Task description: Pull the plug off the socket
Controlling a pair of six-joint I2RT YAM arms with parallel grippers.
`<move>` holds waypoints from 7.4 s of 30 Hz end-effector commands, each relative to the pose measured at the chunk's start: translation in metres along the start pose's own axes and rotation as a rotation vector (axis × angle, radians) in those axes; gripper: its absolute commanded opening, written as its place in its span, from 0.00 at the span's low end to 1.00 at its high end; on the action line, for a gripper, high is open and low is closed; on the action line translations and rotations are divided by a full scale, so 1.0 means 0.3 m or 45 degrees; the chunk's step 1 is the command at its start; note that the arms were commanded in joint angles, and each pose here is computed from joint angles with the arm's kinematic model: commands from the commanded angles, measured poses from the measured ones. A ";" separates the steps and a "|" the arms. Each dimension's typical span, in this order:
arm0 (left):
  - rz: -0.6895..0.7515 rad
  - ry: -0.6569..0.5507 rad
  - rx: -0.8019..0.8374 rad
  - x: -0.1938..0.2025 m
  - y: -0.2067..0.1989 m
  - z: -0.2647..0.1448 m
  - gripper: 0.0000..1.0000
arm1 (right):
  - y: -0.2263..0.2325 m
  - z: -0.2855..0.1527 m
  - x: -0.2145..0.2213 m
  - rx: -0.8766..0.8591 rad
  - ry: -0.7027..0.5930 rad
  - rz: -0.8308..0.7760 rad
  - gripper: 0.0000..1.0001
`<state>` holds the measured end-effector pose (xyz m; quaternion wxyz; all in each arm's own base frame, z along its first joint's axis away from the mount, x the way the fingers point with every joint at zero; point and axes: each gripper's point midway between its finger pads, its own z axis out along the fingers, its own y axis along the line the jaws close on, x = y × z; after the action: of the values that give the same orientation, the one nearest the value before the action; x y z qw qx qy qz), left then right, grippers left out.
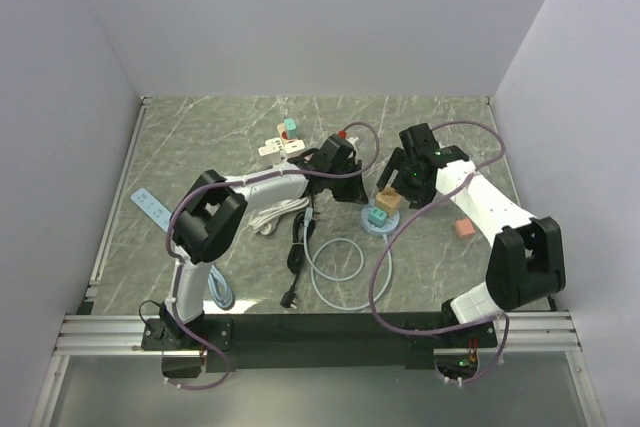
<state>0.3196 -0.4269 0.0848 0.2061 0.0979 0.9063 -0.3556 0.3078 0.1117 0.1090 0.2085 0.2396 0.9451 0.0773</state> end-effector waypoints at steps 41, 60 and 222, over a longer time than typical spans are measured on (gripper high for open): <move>-0.140 -0.110 -0.013 0.162 0.191 -0.170 0.01 | 0.365 0.121 0.217 -0.401 0.335 -0.754 0.00; -0.253 -0.215 0.140 0.086 0.095 -0.192 0.01 | 0.326 0.144 0.270 -0.297 0.269 -0.626 0.00; 0.064 -0.274 0.084 0.113 0.069 -0.286 0.75 | 0.303 -0.106 0.272 -0.743 0.785 -0.647 0.00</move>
<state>0.2640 -0.3368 0.0911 0.2911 0.0718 0.8848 -0.3567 0.2743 0.2182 0.0996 -0.0295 -0.0845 0.9483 0.3044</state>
